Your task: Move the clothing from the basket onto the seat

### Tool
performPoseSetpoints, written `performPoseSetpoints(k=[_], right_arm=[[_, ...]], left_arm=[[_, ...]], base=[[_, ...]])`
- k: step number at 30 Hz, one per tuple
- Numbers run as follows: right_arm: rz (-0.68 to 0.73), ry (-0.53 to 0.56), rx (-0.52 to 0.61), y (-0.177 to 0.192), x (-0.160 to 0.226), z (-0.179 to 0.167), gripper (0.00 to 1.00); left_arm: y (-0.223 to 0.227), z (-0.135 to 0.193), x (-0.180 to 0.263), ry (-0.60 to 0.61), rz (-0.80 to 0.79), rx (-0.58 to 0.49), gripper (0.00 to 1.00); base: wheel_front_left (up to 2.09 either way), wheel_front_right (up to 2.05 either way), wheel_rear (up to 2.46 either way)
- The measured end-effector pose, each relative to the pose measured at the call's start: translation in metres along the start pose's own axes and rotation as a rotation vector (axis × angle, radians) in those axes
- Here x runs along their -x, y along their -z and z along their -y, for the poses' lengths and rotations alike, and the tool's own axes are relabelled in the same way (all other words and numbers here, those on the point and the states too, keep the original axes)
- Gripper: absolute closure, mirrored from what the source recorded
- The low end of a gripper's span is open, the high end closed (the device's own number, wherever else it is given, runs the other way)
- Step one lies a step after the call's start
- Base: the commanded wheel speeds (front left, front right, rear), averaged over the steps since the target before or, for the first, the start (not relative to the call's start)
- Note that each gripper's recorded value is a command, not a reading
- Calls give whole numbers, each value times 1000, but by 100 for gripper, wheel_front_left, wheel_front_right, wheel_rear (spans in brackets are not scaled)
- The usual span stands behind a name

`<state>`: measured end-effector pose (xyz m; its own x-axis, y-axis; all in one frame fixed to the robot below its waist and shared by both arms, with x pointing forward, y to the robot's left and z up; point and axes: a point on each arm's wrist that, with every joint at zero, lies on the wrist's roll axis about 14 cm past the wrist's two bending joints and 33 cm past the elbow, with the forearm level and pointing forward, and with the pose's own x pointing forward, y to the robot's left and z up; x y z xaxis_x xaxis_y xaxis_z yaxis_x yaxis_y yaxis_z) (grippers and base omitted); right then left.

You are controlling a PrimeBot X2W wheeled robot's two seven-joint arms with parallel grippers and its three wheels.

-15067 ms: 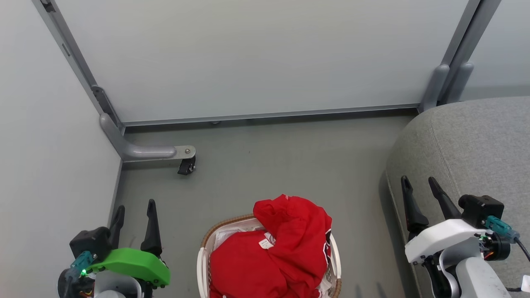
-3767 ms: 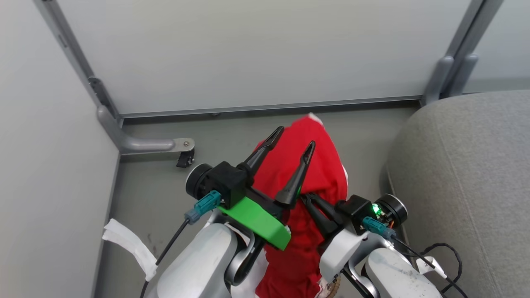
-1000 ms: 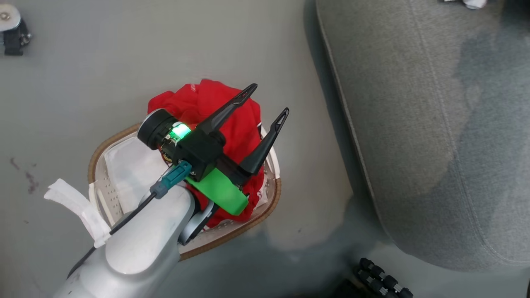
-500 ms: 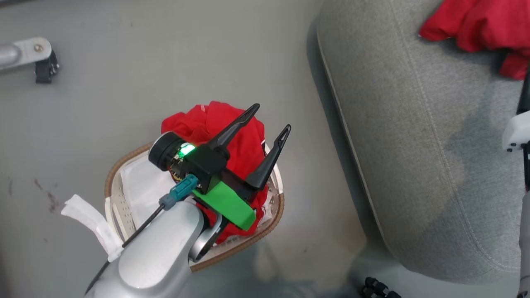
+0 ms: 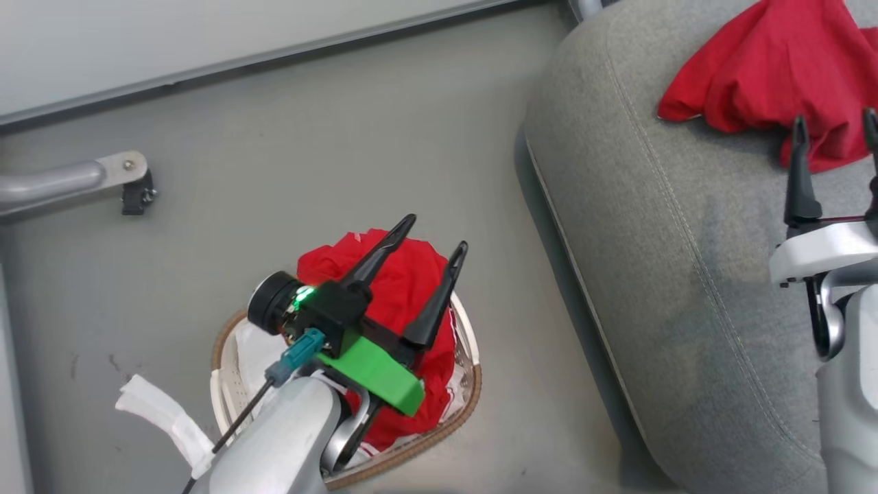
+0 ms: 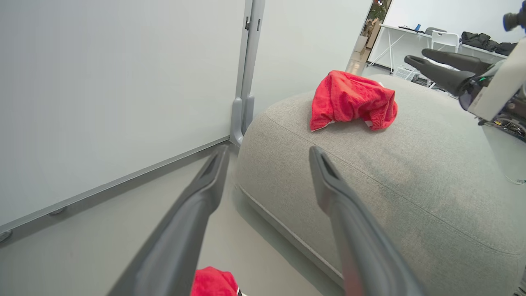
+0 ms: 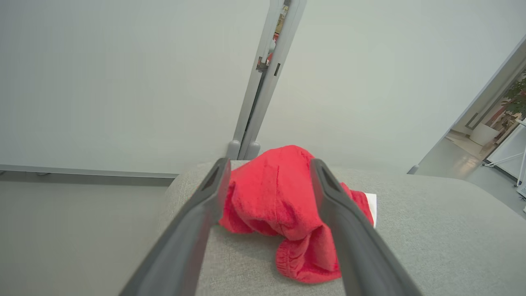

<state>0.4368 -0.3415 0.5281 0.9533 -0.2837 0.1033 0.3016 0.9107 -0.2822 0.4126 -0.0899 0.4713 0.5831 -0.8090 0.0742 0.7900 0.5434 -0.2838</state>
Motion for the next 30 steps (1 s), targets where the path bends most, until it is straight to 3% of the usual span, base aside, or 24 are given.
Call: performPoseSetpoints(k=[8,19,23,30], right_arm=[[74,-167,-142,-30,3,-74,0],[52,-347,-239,-35,24,-148,0],[43,-394,-248,-36,37,-163,0],[24,-424,-258,-33,61,-168,0]], left_arm=[[-18,-57,47,-265,20,-50,0],[-32,-123,149,-657,38,-75,0],[-36,-132,188,-774,51,-81,0],[-35,-127,226,-872,59,-89,0]], base=[[0,0,0],[0,0,0],[0,0,0],[0,0,0]])
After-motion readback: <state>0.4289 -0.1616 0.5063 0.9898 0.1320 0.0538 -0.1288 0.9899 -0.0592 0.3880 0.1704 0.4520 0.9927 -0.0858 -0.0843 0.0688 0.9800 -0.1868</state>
